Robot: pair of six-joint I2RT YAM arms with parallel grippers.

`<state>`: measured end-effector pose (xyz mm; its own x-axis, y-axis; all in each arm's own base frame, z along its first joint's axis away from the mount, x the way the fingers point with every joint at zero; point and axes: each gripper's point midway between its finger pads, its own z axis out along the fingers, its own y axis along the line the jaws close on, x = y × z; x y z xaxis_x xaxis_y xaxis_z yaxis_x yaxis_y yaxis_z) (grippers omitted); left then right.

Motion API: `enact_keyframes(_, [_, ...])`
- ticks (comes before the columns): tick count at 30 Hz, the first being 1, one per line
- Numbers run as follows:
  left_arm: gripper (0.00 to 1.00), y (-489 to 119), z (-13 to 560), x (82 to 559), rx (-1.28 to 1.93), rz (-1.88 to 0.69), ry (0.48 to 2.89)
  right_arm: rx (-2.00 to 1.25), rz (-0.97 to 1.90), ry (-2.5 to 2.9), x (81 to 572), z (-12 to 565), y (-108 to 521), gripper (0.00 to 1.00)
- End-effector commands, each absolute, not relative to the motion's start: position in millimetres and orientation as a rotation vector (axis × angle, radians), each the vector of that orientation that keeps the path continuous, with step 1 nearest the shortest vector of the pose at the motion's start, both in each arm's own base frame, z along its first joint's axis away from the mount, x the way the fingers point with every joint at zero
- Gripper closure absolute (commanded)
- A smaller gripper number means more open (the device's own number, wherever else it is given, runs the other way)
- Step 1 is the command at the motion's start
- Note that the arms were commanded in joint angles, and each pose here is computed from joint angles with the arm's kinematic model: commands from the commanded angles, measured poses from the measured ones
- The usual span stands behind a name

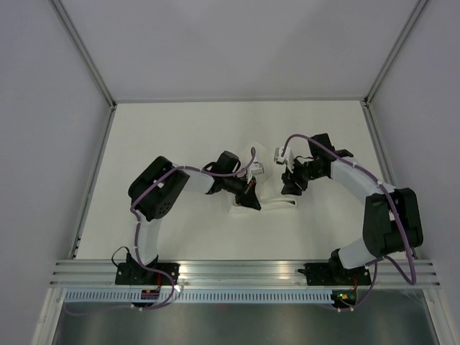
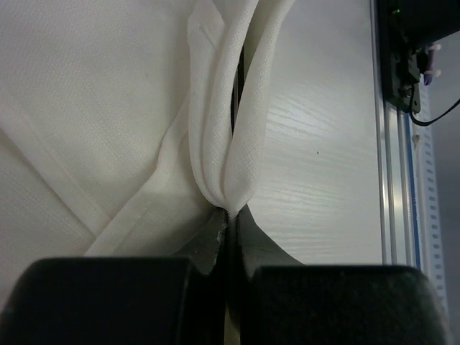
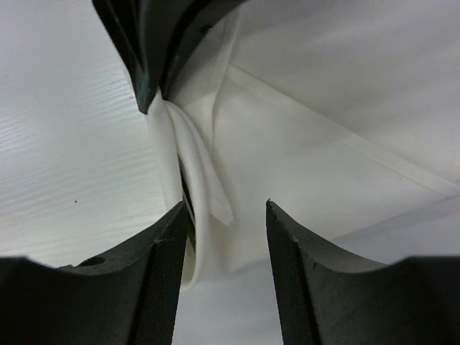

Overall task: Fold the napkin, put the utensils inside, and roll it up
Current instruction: Roll the napkin with the utensil

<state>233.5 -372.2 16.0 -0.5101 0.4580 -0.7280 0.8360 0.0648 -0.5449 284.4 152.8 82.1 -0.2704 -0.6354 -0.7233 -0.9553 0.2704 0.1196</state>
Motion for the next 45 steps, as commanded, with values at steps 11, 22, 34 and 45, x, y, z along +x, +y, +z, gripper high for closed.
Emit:
enact_keyframes(11, [0.98,-342,-40,225,1.151,-1.526,2.322,-1.722,0.403,1.543,254,68,207,0.43])
enact_keyframes(22, [0.98,-341,-45,227,1.149,-1.530,2.344,-1.813,0.310,1.489,249,38,223,0.43])
enact_keyframes(34, [0.98,-339,-43,225,1.144,-1.543,2.377,-1.938,0.321,1.585,245,9,216,0.52])
enact_keyframes(45, [0.73,-340,-29,234,1.124,-1.524,2.355,-2.094,0.430,1.719,220,-15,201,0.78])
